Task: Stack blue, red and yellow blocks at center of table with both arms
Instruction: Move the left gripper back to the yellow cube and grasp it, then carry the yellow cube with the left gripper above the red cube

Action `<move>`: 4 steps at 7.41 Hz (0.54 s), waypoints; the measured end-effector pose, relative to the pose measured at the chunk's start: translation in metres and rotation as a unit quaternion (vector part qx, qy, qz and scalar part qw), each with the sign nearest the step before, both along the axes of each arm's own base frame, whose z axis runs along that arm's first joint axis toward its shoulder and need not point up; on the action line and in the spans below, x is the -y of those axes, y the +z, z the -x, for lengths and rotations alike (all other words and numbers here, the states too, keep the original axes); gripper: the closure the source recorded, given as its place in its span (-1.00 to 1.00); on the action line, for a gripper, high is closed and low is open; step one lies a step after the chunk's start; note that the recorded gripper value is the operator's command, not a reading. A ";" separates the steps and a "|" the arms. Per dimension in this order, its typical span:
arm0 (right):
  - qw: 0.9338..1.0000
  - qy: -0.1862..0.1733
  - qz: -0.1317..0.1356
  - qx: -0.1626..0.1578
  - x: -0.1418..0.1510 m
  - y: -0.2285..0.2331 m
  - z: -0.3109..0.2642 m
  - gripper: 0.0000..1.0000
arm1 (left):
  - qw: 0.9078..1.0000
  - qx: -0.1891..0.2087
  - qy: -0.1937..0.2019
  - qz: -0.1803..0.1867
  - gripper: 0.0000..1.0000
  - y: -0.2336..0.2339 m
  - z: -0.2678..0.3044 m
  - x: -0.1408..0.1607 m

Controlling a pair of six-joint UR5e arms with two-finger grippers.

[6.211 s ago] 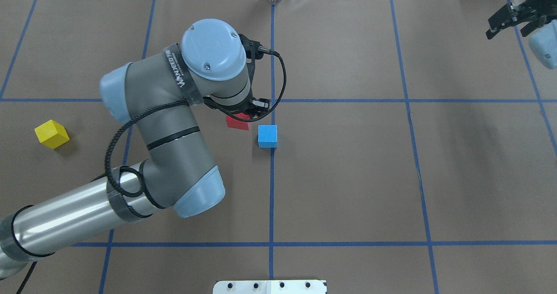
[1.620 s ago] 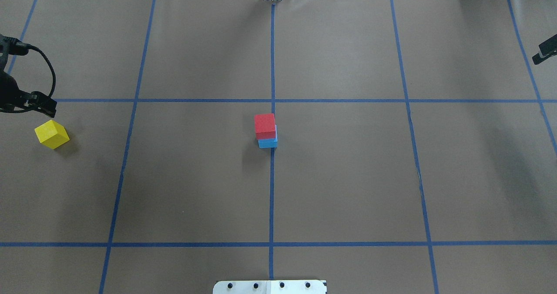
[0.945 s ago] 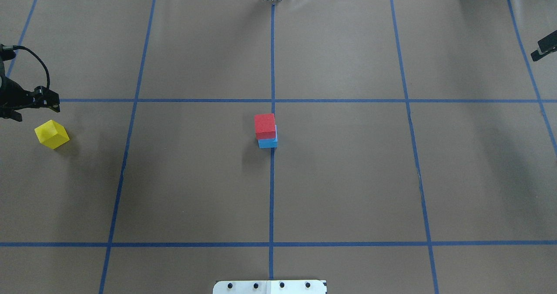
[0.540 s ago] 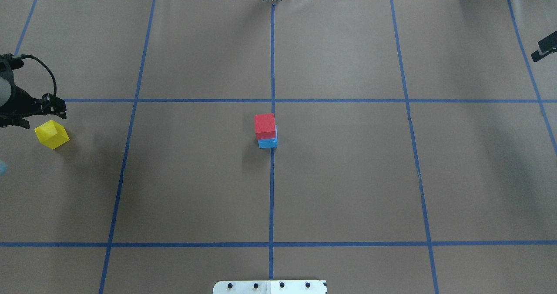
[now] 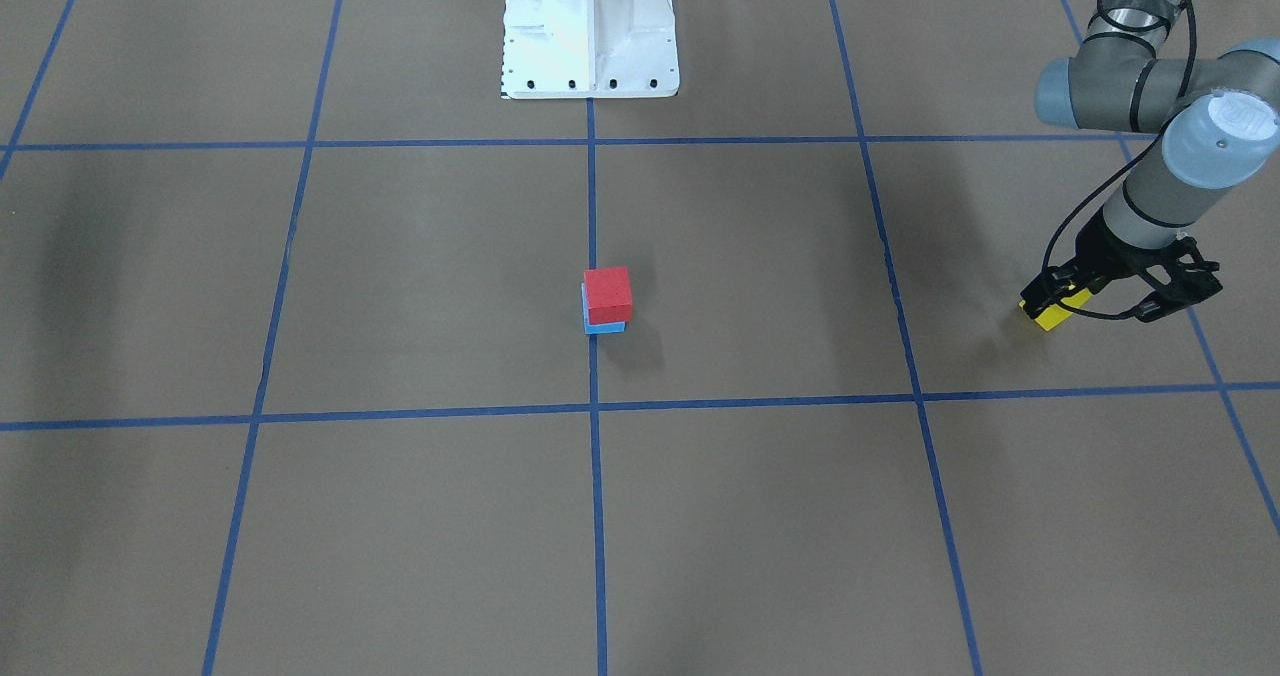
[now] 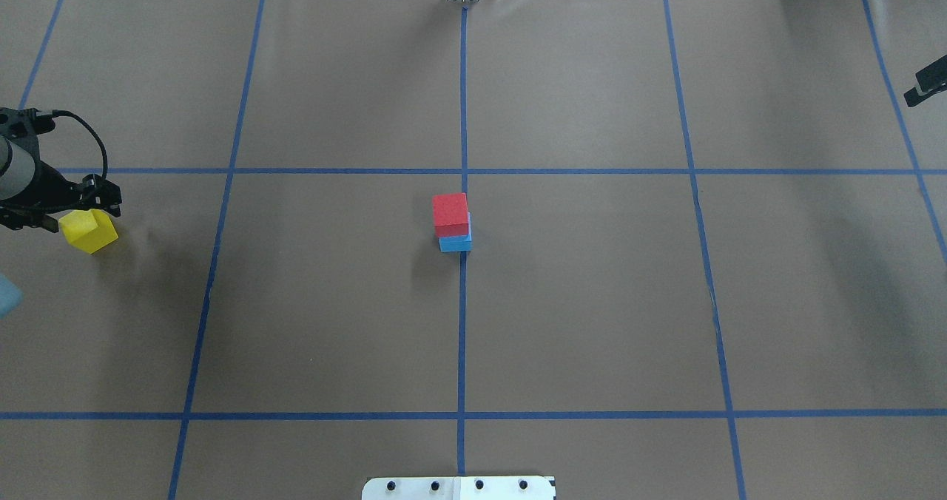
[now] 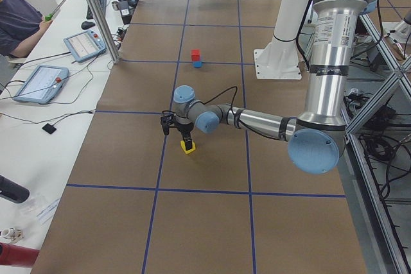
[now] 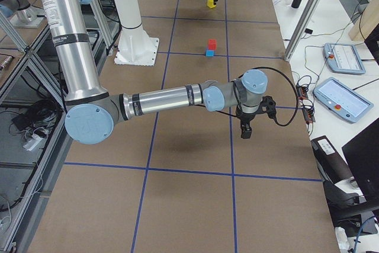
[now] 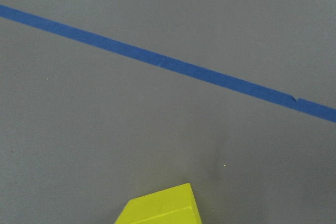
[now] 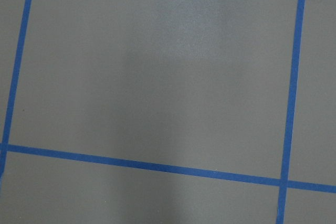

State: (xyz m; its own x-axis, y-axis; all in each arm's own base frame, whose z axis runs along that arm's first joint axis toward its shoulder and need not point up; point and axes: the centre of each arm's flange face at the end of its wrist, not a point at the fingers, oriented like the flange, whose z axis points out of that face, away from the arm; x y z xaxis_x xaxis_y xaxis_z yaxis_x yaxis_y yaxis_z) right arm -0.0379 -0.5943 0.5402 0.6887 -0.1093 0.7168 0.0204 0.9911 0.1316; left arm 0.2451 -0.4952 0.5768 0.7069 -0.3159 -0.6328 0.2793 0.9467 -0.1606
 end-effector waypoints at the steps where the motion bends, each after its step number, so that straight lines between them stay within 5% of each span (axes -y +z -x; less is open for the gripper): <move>1: 1.000 0.000 0.001 -0.001 -0.001 0.002 0.000 -1.00 | 1.000 0.002 0.003 0.003 -0.71 0.004 -0.003 -0.001; 2: 1.000 0.000 0.001 -0.001 -0.002 0.003 -0.001 -1.00 | 1.000 0.006 0.005 0.004 0.03 0.007 -0.006 -0.003; 3: 1.000 0.000 0.002 -0.002 -0.003 0.004 -0.001 -1.00 | 1.000 0.011 0.004 0.002 0.99 0.009 -0.007 -0.003; 4: 1.000 0.000 0.002 -0.002 -0.003 0.005 -0.001 -1.00 | 1.000 0.013 0.002 0.000 1.00 0.010 -0.007 -0.003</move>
